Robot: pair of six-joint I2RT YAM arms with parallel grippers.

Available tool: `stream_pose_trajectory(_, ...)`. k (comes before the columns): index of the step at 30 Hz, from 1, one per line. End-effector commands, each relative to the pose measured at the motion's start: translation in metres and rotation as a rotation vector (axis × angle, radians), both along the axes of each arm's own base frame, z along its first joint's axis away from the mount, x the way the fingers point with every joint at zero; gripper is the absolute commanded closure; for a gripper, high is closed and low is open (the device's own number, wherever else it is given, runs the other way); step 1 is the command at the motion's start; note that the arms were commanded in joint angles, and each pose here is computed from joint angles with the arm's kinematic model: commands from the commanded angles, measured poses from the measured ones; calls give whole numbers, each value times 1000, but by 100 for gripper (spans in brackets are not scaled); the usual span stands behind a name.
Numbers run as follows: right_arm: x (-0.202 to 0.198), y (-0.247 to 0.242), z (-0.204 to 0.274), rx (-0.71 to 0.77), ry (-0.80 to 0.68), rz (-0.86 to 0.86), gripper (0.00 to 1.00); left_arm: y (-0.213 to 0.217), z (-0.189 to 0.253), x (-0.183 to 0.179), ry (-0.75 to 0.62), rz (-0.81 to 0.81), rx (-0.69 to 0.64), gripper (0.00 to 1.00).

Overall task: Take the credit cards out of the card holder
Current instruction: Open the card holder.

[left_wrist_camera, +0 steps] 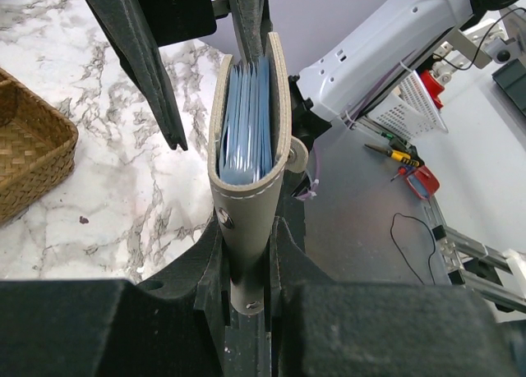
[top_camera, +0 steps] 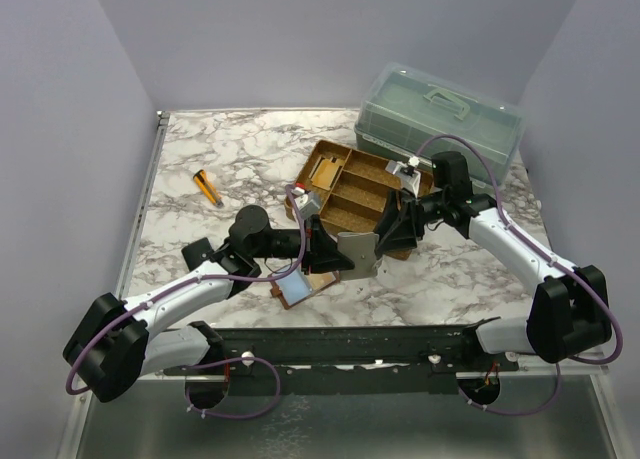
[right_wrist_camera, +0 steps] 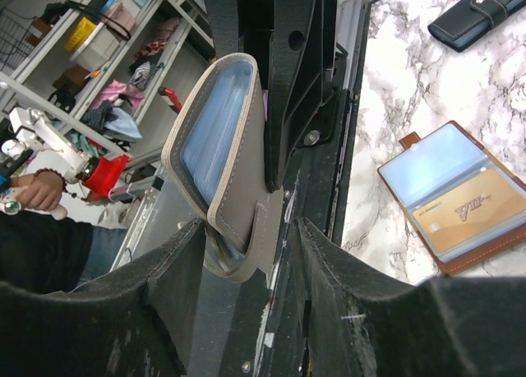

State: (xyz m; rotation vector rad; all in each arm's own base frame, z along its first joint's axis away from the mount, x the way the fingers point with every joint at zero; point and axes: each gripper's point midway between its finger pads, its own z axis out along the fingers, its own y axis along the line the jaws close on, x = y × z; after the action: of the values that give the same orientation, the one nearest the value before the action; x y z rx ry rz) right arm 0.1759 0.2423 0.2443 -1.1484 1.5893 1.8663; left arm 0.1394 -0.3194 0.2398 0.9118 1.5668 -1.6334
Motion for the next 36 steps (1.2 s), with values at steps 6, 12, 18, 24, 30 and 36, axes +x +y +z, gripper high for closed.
stream_pose_trajectory(6, -32, -18, 31, 176, 13, 198, 53, 3, 15, -11, -65, -55, -53, 100)
stream_pose_trajectory(12, -32, -18, 35, 188, 13, 188, 58, 3, 12, -11, -59, -59, -48, 100)
stream_pose_trajectory(18, -33, -19, 37, 193, 7, 184, 51, 3, 10, -10, -58, -55, -44, 100)
stream_pose_trajectory(24, -30, -17, 32, 179, 3, 170, 54, 2, 8, -8, -49, -56, -39, 100)
stream_pose_trajectory(30, -27, -15, 28, 162, 1, 155, 55, -2, 7, -4, -37, -49, -36, 100)
stream_pose_trajectory(36, -26, -11, 23, 138, -3, 140, 53, -8, 0, 15, -16, 35, -24, 98)
